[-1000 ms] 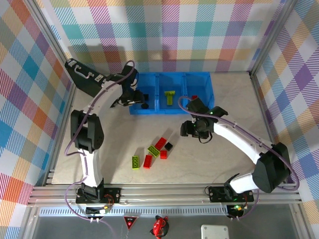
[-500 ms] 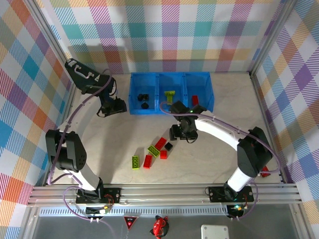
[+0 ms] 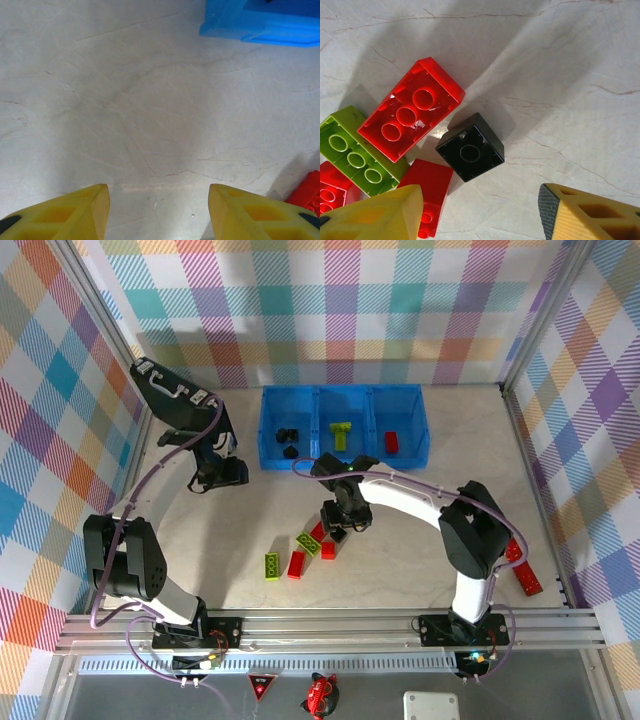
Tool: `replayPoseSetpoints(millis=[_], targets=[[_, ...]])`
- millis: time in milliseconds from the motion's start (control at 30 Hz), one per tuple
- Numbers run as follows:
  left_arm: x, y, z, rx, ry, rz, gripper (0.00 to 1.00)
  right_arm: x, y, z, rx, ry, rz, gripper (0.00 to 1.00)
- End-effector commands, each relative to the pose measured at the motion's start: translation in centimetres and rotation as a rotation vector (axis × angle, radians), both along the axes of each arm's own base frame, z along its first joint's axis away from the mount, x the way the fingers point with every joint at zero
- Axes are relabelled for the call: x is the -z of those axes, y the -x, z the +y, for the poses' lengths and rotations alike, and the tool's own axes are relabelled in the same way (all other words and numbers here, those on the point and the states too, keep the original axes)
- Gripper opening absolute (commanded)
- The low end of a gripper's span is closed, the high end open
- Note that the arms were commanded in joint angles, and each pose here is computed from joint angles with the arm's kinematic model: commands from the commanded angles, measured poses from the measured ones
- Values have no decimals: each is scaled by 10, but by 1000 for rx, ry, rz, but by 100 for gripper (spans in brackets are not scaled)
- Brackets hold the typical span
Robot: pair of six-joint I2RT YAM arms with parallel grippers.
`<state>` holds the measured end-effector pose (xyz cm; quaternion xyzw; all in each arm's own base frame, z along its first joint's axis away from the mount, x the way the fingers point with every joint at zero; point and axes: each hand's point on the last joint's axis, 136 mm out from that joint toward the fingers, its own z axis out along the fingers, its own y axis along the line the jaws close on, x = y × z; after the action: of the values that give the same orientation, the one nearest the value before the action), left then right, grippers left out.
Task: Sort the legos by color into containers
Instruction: Pick up the lego from the center of the table.
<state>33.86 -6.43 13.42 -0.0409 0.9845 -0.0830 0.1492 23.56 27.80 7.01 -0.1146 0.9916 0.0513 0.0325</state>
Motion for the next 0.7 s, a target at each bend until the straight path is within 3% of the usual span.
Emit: replayPoseSetpoints(millis=[0,667], targets=[[-1,-2,-3,29,22,-31,55,4,2,8,11,0,20,64],[7,-3,1,34,4,-16,54,32,5,14,39,42,50,62]])
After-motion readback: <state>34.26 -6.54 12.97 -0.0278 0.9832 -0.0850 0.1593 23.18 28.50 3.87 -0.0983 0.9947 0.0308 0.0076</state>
